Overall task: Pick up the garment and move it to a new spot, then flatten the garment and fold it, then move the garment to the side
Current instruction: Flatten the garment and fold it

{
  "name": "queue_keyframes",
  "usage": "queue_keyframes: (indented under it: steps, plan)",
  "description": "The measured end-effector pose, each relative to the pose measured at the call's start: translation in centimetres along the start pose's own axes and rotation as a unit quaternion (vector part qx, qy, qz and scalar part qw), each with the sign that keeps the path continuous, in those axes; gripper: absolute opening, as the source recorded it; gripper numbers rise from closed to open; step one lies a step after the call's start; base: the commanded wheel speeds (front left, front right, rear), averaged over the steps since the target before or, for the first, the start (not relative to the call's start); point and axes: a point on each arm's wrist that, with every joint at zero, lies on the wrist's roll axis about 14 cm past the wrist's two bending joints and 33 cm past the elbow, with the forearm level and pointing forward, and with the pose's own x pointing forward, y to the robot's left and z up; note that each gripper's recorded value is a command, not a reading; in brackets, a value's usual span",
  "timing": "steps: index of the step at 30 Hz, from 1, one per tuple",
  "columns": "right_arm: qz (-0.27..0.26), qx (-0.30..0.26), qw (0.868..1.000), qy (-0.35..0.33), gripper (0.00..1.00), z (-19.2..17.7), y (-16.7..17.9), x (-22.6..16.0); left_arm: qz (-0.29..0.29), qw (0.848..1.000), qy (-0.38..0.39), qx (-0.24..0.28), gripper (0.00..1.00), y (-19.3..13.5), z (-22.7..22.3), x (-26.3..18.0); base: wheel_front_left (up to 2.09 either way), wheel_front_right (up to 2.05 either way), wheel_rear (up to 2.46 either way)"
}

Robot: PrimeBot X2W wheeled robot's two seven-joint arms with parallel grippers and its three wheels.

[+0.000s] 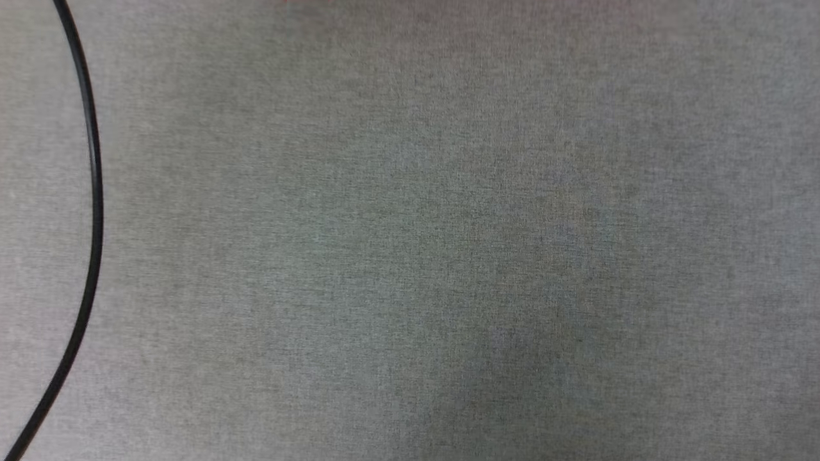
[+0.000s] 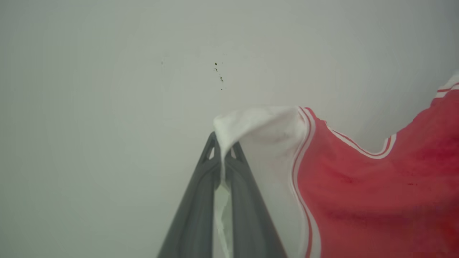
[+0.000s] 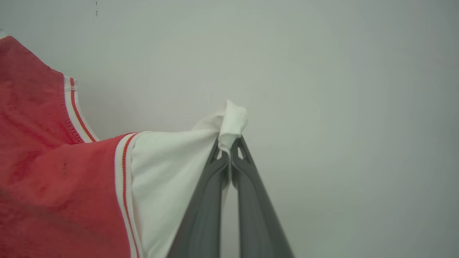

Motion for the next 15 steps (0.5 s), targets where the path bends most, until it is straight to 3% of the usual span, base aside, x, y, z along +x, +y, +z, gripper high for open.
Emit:
queue_keyframes:
  steps: [7, 15]
  plan:
    - [0.005, -0.001, 1.0, 0.009, 0.0, -2.2, 0.8, 1.9, 0.014, 1.0, 0.015, -0.014, 0.0, 0.6, -3.6, 0.7, 0.0, 0.0, 0.0]
    - [0.029, -0.003, 0.998, 0.056, 0.0, -7.1, 2.7, 0.5, 0.006, 0.998, 0.05, -0.036, 0.0, -0.6, -8.0, -1.2, 0.0, 0.0, 0.0]
